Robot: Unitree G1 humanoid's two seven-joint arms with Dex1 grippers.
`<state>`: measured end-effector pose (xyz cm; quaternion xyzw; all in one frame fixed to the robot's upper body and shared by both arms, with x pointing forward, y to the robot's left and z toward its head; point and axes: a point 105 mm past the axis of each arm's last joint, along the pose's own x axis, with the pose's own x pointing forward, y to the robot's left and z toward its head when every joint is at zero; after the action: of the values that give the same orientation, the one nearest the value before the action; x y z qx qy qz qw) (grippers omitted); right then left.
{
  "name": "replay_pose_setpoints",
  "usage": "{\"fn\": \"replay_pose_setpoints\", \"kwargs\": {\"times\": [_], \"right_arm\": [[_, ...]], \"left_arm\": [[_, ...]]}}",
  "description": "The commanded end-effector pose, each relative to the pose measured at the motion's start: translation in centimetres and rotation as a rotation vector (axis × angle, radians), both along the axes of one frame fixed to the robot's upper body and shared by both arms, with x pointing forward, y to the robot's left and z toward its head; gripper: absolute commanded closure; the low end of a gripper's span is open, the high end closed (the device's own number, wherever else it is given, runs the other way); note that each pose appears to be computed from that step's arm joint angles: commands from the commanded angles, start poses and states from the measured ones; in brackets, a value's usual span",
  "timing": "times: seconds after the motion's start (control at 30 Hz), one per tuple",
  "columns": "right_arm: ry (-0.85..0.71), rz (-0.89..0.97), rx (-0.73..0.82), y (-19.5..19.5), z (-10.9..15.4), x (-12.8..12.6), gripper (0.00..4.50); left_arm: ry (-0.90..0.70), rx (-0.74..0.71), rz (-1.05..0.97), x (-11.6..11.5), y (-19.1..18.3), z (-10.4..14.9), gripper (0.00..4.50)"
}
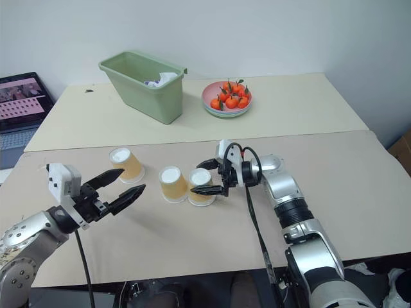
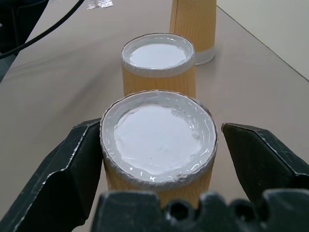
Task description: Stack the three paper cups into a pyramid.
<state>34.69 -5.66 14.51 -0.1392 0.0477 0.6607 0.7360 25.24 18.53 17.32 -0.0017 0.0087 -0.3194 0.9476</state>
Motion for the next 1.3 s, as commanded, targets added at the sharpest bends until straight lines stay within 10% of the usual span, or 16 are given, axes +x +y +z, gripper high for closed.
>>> {"fn": "replay_pose_setpoints", "kwargs": {"times": [0.03, 0.47, 0.77, 1.3], "right_arm": [[-0.016, 0.030, 0.056, -1.6, 2.7, -0.6, 0.04], [0.034, -0.093, 0.056, -8.5, 4.4, -2.5, 0.04], [0.077, -0.162, 0.119, -9.1, 4.0, -4.1, 0.04], [-0.058, -0.332, 0.163, -9.2, 5.2, -2.8, 0.04]], "left_arm": [[-0.034, -0.008, -0.011, 0.1, -0.2, 0.7, 0.00], [-0.008, -0.207, 0.109, -0.1, 2.5, 1.4, 0.00], [0.098, -0.186, 0.362, -1.0, 7.7, -3.3, 0.00], [0.029, -0.074, 0.322, 4.5, 7.8, -2.4, 0.00]]}}
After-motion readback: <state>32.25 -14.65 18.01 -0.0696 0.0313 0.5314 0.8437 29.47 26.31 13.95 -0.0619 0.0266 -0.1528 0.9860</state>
